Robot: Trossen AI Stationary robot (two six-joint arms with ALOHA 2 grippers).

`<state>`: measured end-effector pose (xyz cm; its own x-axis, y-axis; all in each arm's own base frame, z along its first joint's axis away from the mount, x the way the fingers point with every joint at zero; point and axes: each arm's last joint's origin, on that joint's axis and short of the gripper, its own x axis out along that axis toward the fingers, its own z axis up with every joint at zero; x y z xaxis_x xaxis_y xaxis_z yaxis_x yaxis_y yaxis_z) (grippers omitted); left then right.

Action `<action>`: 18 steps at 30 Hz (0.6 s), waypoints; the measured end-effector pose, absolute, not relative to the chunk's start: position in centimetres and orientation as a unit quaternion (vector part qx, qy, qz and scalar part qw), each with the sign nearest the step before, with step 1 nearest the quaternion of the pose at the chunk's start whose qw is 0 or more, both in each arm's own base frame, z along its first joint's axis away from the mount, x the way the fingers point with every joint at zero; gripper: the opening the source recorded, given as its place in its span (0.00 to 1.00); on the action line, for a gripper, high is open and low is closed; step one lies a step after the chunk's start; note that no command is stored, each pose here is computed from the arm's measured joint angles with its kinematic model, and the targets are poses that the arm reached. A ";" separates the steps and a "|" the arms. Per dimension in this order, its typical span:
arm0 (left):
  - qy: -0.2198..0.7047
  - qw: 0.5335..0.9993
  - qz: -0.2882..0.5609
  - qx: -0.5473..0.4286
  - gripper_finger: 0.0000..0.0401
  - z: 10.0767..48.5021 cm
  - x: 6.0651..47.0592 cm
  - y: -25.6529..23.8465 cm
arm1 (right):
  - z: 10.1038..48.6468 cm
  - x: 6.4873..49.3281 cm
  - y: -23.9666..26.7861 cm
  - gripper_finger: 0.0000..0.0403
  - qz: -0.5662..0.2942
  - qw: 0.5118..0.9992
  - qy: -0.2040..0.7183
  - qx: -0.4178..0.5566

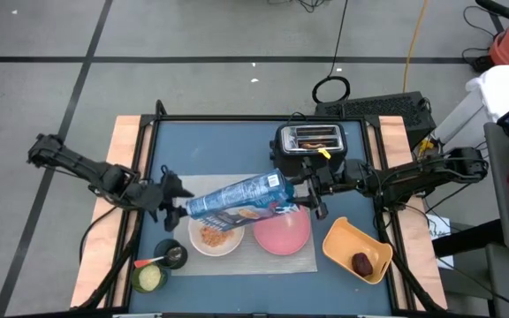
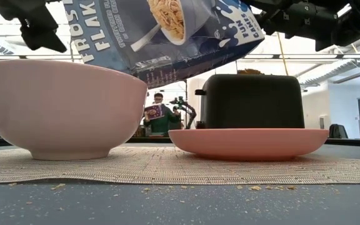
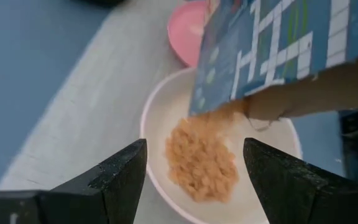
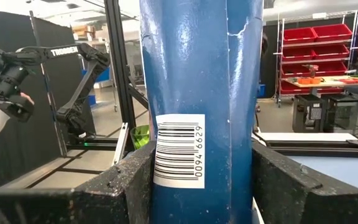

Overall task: Arrange a breakfast setting
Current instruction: Pour the cereal into the white bowl

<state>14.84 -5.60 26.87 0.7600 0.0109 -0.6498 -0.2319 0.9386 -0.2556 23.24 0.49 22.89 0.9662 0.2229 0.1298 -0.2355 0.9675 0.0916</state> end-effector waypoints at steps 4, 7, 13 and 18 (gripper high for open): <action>0.332 0.932 0.070 -0.131 0.68 26.6 15.7 -6.1 | 22.9 23.2 0.5 0.54 0.116 0.990 -0.059 0.054; 0.326 0.937 0.060 -0.111 0.68 26.4 16.6 -6.7 | 22.9 23.2 0.5 0.54 0.116 0.990 -0.059 0.054; 0.290 0.953 0.063 -0.064 0.68 26.3 18.2 -7.4 | 22.9 23.2 0.5 0.54 0.117 0.990 -0.059 0.054; 0.278 0.958 0.055 -0.050 0.68 26.4 18.6 -7.6 | 22.9 23.2 0.5 0.54 0.119 0.990 -0.058 0.054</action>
